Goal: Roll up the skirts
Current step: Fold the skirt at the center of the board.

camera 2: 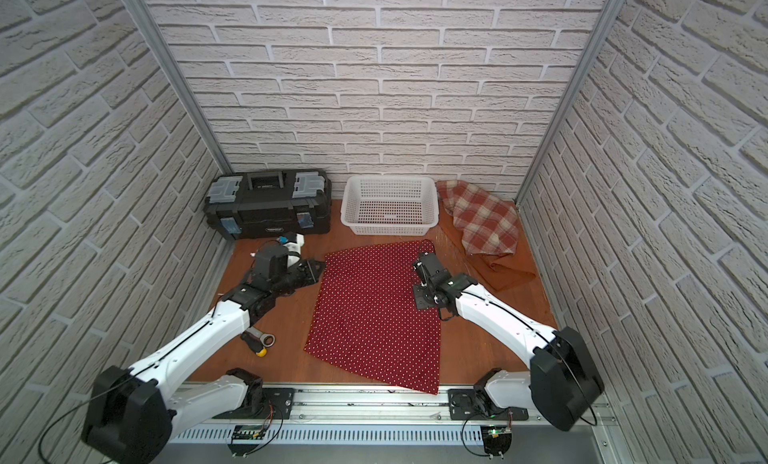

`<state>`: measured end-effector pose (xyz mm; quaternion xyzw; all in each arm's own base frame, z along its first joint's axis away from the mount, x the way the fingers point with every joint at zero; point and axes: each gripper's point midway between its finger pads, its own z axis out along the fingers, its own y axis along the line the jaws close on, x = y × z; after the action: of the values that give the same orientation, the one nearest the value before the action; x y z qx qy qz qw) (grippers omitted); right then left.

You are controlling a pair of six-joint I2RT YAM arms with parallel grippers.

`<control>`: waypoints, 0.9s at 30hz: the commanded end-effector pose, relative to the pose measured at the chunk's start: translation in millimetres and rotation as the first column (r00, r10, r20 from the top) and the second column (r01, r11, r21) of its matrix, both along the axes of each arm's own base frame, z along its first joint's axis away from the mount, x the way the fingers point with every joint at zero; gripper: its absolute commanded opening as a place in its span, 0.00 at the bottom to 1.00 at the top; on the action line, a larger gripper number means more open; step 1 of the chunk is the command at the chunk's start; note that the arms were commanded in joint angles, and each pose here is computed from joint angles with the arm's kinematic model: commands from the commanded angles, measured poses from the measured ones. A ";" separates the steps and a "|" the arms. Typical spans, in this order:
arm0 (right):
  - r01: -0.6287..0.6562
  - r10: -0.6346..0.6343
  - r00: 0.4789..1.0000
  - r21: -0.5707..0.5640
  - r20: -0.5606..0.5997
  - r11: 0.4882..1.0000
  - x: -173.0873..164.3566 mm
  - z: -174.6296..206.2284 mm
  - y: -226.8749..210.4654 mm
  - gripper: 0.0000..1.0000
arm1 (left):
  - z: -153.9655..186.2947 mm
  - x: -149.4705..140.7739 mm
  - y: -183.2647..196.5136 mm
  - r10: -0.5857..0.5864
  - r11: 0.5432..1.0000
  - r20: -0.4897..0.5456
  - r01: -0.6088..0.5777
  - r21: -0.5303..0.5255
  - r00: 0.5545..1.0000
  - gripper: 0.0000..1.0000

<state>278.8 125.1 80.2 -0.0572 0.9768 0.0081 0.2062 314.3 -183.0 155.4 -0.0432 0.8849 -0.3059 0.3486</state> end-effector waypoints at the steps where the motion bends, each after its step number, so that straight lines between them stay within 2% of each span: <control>1: 0.077 -0.077 0.997 0.012 0.023 0.997 26.6 -2.3 2.5 0.03 | -54.3 -3.7 -12.0 0.016 1.000 -0.125 -0.016 -0.002 0.992 0.00; 5: 0.135 -0.136 0.989 -0.031 -0.051 0.990 40.1 -29.4 -6.9 0.03 | -99.9 3.1 -2.1 0.096 0.995 -0.206 -0.092 0.027 0.974 0.00; 10: 0.200 -0.209 0.970 -0.078 -0.125 0.977 48.4 -56.2 -26.1 0.03 | -123.1 13.6 3.7 0.136 0.990 -0.253 -0.127 0.053 0.958 0.00; 14: 0.246 -0.252 0.954 -0.056 -0.161 0.968 55.7 -67.1 -32.8 0.03 | -139.7 23.2 20.7 0.211 0.977 -0.291 -0.205 0.053 0.933 0.00; 18: 0.287 -0.286 0.936 -0.026 -0.207 0.958 68.7 -73.4 -39.8 0.03 | -148.2 36.4 38.6 0.269 0.962 -0.299 -0.274 0.026 0.916 0.00; 26: 0.276 -0.278 0.942 -0.035 -0.191 0.960 115.3 -62.7 -42.2 0.03 | -149.9 56.4 12.5 0.212 0.974 -0.303 -0.228 -0.017 0.929 0.00; 27: 0.272 -0.278 0.937 -0.058 -0.210 0.961 116.1 -70.5 -43.4 0.03 | -147.9 57.3 11.2 0.213 0.973 -0.297 -0.228 -0.019 0.931 0.00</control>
<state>395.6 92.7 20.0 0.0831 0.9894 0.0011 0.1194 377.8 -173.5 24.0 -0.1857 0.8991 -0.2968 0.2628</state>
